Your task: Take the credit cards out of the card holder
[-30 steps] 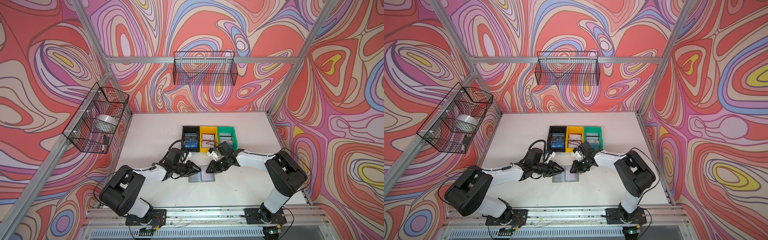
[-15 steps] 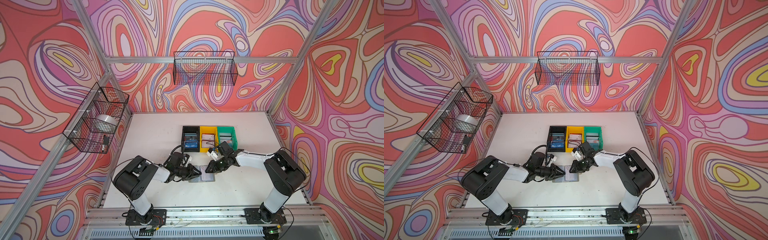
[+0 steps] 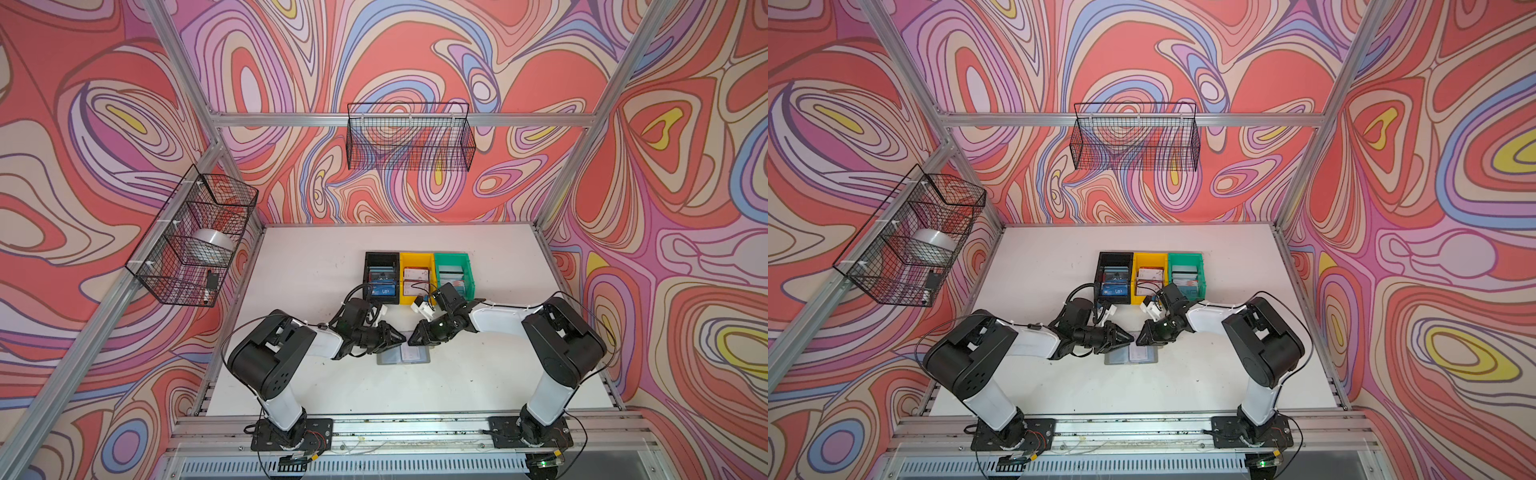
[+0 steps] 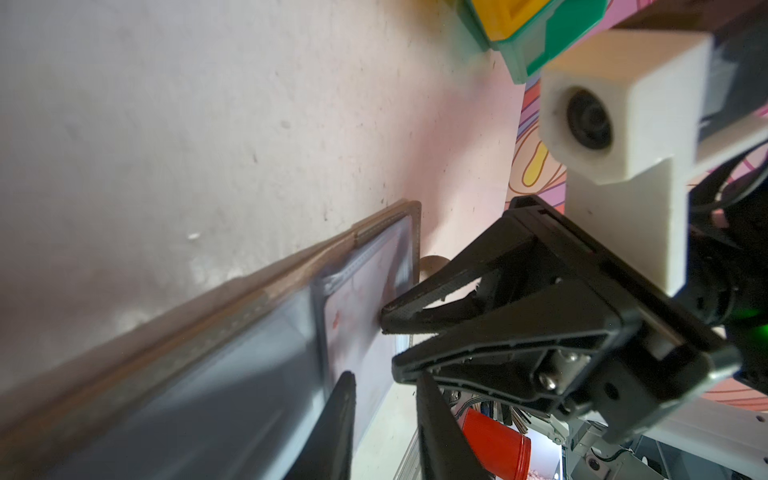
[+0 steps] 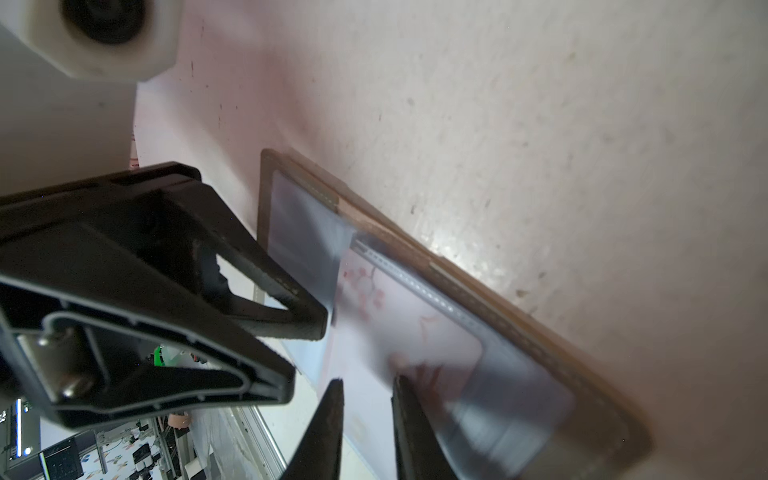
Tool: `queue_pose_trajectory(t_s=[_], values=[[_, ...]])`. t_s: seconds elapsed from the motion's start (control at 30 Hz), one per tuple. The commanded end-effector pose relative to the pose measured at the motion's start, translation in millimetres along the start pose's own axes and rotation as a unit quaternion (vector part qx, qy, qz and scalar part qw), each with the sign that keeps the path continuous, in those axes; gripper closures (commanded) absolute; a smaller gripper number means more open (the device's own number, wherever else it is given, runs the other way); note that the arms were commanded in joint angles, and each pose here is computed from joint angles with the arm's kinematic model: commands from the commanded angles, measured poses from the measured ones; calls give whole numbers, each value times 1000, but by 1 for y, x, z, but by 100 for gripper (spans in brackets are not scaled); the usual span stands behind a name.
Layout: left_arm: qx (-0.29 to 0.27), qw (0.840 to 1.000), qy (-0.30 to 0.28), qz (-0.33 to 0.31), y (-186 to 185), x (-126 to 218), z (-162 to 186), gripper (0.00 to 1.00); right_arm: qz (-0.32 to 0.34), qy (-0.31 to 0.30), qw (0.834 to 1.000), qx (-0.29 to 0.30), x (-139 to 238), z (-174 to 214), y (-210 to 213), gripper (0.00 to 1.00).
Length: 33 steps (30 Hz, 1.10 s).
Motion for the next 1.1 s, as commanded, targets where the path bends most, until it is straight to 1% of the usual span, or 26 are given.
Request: queue_pose_trajectory(t_s=[0.0,0.17,0.37,0.5,0.57,0.8,0.97,1.07], values=[[7,1000,-5,-2,9,1,4,71,30,29,999,-30,-10,19,-19,76],[6,1000,-5,-20,15,7,10,71,43,23,998,-27,-1,18,-17,76],[0,999,-6,-41,20,9,11,71,44,28,998,-31,-3,21,-20,76],[1,999,-7,-35,19,7,9,70,44,30,998,-33,-4,21,-21,76],[3,1000,-3,-28,18,4,8,73,43,29,998,-32,-4,21,-21,76],[7,1000,-1,-3,15,-4,2,72,43,32,998,-34,-6,23,-22,76],[7,1000,-2,-5,16,-4,3,72,43,31,998,-34,-6,23,-22,76],[8,1000,-3,-11,18,-2,4,75,43,33,998,-35,-7,24,-23,76]])
Point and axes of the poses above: each gripper's point midway between its finger pads, its own x axis back along the fingers, its own y axis along the line the jaws close on, z = x × y, the point moved 3 cm from there along x, back along the fingers, and after that the axes turned 11 degrees about x, right-handed, at the moved point
